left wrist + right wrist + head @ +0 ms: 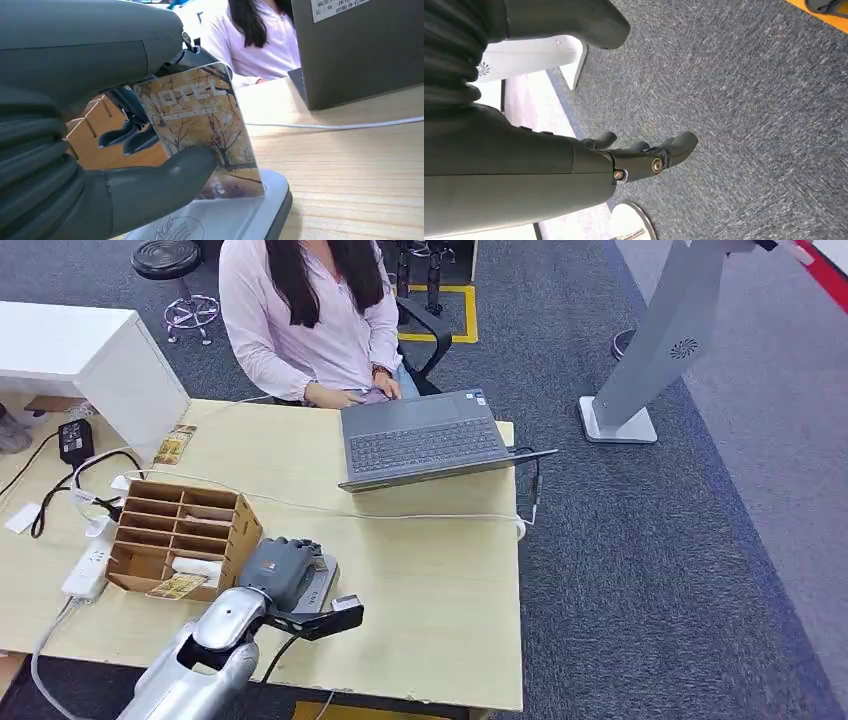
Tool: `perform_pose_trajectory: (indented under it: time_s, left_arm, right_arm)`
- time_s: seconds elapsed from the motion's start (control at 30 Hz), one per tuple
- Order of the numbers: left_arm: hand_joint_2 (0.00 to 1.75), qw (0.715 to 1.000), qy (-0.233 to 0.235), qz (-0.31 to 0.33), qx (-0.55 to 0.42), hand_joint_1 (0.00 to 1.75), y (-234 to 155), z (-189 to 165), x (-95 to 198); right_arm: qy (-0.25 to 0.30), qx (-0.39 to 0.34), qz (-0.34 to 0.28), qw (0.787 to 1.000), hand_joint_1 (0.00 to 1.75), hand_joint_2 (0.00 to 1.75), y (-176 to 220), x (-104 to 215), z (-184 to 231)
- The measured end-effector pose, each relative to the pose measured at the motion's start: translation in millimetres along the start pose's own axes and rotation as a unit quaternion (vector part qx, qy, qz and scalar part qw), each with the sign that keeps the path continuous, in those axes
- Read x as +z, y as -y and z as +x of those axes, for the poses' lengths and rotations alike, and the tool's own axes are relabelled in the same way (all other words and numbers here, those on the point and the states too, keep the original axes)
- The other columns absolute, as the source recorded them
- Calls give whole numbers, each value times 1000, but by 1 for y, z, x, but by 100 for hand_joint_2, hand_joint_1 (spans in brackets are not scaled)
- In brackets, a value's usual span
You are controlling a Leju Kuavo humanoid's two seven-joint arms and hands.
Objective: Pass the card to the sensor for recognition and then transmit it.
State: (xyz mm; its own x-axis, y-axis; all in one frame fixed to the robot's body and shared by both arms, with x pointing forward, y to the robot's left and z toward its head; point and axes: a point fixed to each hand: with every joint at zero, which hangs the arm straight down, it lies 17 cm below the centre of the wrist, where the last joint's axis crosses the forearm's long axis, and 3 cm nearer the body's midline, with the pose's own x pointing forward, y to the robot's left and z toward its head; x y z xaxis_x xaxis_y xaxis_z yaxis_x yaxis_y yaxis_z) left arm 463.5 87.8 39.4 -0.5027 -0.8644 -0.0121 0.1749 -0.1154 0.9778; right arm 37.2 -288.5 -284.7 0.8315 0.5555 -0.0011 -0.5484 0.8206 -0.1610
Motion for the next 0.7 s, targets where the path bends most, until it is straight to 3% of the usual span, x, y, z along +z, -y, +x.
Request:
perform_pose_trajectory:
  time_s: [0.3,0.37,0.4,0.7]
  left_arm:
    - [175,1000,-9,18,-8,175,-6,-2,-1]
    - [175,986,-57,136,-78,175,-67,-14,-3]
    - [175,959,-81,249,-107,175,-157,-55,-7]
    - [175,934,-135,310,-112,175,-219,-126,3]
  right_arm:
    - [0,1,0,1000,0,175,0,0,0]
    - [0,9,-1,1000,0,175,0,0,-1]
    - [3,20,0,1000,0,175,0,0,0]
    - [9,26,-1,1000,0,175,1,0,2]
